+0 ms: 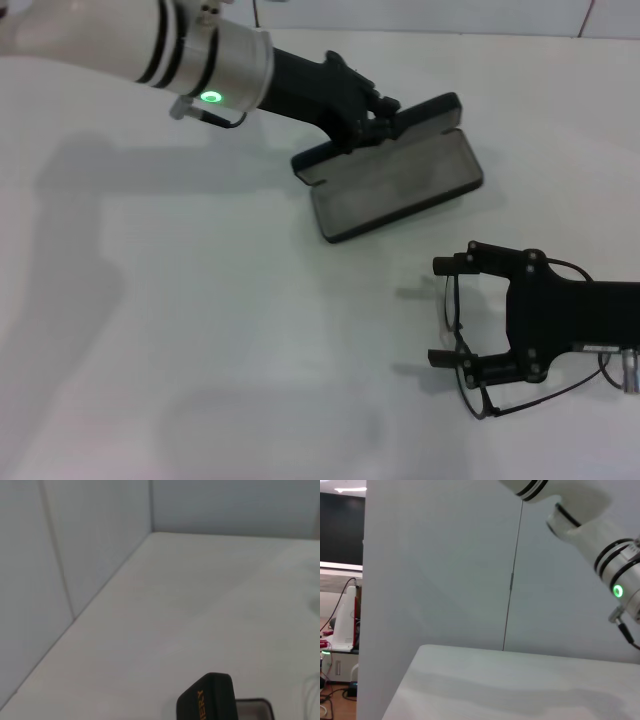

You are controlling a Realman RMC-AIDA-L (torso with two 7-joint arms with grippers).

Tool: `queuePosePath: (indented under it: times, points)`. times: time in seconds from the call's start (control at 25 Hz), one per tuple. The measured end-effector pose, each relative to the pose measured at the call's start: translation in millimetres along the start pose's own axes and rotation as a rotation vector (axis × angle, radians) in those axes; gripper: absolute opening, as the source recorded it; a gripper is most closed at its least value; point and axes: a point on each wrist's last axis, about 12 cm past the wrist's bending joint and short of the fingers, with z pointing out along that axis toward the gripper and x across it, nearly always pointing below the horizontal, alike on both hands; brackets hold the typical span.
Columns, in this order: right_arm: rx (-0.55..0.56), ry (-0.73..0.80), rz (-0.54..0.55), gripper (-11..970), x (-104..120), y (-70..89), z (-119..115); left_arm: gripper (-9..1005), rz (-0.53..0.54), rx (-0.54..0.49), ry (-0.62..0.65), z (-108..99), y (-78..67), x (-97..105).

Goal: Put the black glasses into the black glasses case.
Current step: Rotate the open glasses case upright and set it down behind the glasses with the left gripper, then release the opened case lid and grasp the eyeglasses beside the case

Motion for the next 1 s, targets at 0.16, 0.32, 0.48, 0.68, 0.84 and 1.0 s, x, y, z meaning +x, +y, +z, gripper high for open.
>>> queuePosePath:
  times: [0.16, 0.32, 0.48, 0.68, 0.84, 1.0]
  points:
    - [0.007, 0.005, 0.002, 868, 4, 3.9, -2, 207, 0.07, 0.031, 0.042, 14, -3.1, -12]
    - [0.015, 0.008, -0.002, 869, 5, 5.5, -3, 202, 0.101, 0.024, 0.071, 24, -4.2, -16]
    - [0.018, 0.012, -0.002, 869, 6, 5.2, -4, 195, 0.114, 0.018, 0.088, 28, -3.8, -18]
    - [0.023, 0.021, -0.001, 868, 7, 4.5, -7, 191, 0.121, 0.033, 0.092, 29, -5.3, -19]
    - [0.026, 0.025, -0.002, 868, 7, 3.7, -8, 277, 0.113, 0.054, 0.082, 29, -8.0, -20]
    - [0.029, 0.024, -0.002, 868, 7, 3.1, -9, 378, 0.09, 0.084, 0.031, 26, -10.7, -24]
